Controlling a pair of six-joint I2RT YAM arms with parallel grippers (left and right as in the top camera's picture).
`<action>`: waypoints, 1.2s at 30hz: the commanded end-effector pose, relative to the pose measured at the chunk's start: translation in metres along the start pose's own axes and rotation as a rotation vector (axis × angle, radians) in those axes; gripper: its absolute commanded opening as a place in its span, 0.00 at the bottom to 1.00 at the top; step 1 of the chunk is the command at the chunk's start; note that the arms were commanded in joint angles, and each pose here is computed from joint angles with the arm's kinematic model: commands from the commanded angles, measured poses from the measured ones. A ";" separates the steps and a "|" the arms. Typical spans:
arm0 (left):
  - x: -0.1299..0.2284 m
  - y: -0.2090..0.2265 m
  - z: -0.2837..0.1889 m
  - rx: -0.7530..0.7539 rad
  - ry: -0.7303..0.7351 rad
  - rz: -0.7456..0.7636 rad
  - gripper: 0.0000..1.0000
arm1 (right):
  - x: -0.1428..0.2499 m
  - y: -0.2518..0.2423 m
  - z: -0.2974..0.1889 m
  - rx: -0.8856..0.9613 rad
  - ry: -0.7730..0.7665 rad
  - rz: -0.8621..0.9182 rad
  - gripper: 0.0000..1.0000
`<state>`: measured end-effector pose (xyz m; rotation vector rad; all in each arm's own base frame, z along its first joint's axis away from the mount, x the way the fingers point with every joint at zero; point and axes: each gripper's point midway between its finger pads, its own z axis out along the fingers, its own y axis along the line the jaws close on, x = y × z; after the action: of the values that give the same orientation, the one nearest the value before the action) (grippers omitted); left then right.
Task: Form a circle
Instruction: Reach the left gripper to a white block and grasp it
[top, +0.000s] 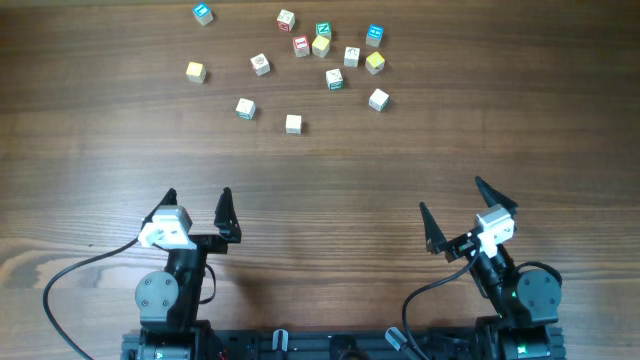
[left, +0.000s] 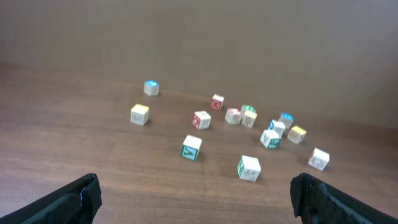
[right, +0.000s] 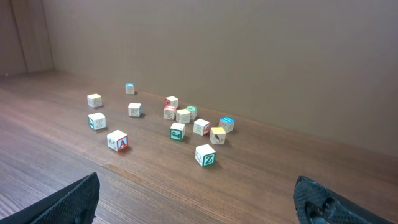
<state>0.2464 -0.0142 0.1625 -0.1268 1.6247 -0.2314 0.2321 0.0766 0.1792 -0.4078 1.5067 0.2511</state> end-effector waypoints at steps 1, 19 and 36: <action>-0.002 -0.001 0.000 0.008 -0.009 0.019 1.00 | 0.000 0.003 0.000 -0.016 -0.002 -0.005 1.00; -0.243 -0.088 -0.010 0.146 0.231 0.036 1.00 | 0.000 0.003 0.000 -0.016 -0.002 -0.005 1.00; -0.111 -0.070 0.165 0.108 1.151 -0.110 1.00 | 0.000 0.003 0.000 -0.016 -0.002 -0.005 1.00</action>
<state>0.3999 -0.0541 0.3012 -0.0205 2.6894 -0.3911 0.2321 0.0774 0.1774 -0.4113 1.5139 0.2561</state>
